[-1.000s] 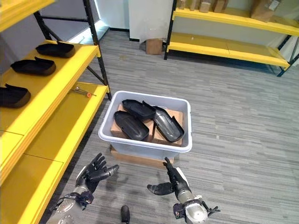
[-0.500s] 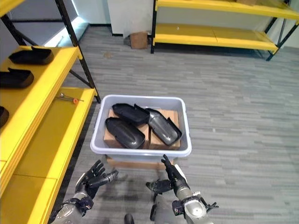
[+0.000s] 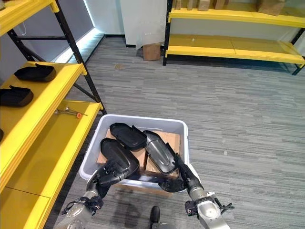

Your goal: Move parts from the plastic box to the shelf.

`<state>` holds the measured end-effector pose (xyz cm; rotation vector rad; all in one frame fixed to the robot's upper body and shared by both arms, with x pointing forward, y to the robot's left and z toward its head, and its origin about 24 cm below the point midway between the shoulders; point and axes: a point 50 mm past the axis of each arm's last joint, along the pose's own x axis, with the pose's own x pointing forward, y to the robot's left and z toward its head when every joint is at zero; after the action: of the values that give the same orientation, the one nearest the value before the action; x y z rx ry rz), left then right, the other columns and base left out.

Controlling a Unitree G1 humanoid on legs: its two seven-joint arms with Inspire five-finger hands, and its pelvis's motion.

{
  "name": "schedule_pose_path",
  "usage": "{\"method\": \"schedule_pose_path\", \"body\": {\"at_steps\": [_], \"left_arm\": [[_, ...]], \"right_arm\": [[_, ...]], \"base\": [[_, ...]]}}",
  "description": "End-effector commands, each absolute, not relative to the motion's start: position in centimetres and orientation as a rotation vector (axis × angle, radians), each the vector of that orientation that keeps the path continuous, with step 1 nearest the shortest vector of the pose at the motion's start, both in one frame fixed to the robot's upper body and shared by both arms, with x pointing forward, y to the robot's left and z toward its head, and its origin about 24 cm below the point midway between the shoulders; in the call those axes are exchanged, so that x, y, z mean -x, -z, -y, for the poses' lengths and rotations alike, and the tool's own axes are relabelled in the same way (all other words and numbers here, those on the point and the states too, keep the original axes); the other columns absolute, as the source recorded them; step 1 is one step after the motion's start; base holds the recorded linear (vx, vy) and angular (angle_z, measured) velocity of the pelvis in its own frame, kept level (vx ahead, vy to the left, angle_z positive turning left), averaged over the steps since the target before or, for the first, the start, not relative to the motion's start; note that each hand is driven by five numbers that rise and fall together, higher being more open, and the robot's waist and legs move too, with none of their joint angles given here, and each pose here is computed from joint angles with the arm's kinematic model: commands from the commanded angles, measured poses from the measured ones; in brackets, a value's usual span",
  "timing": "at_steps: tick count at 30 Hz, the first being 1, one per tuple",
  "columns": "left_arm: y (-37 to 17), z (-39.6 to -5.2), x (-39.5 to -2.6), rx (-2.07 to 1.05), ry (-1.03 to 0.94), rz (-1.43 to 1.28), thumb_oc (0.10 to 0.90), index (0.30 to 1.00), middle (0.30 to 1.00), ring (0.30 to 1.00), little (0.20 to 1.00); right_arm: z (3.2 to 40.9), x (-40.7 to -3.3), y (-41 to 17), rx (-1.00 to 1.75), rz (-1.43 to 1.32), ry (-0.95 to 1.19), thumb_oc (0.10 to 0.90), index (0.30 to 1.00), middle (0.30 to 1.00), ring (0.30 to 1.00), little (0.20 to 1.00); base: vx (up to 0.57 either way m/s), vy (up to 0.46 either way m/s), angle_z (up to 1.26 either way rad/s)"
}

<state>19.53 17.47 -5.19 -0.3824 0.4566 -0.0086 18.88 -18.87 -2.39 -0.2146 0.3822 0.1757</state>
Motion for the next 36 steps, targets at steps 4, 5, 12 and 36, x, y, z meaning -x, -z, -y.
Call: {"method": "schedule_pose_path", "body": {"at_steps": [4, 5, 12, 36], "left_arm": [[2.7, -18.1, -20.5, 0.379, 0.045, -0.307, 0.900, 1.000, 1.000, 1.000, 1.000], [2.8, -18.1, -20.3, 0.375, 0.040, -0.314, 0.900, 1.000, 1.000, 1.000, 1.000], [3.1, -18.4, -19.7, 0.369, 0.034, -0.322, 0.900, 1.000, 1.000, 1.000, 1.000], [-1.7, -19.5, -23.2, 0.321, 0.062, -0.114, 0.900, 1.000, 1.000, 1.000, 1.000]], "right_arm": [[18.9, -20.9, -1.4, 0.192, -0.159, -0.151, 0.900, 1.000, 1.000, 1.000, 1.000], [19.0, -21.0, -1.5, 0.194, -0.151, -0.139, 0.900, 1.000, 1.000, 1.000, 1.000], [18.8, -20.8, -1.2, 0.181, -0.163, -0.137, 0.900, 1.000, 1.000, 1.000, 1.000], [18.6, -27.6, -13.4, 0.480, 0.365, -0.123, 0.900, 1.000, 1.000, 1.000, 1.000]], "base": [[0.12, 0.075, -0.05], [0.18, 0.252, 0.00], [0.13, 0.299, -0.27], [-0.01, 0.061, -0.09]]}}
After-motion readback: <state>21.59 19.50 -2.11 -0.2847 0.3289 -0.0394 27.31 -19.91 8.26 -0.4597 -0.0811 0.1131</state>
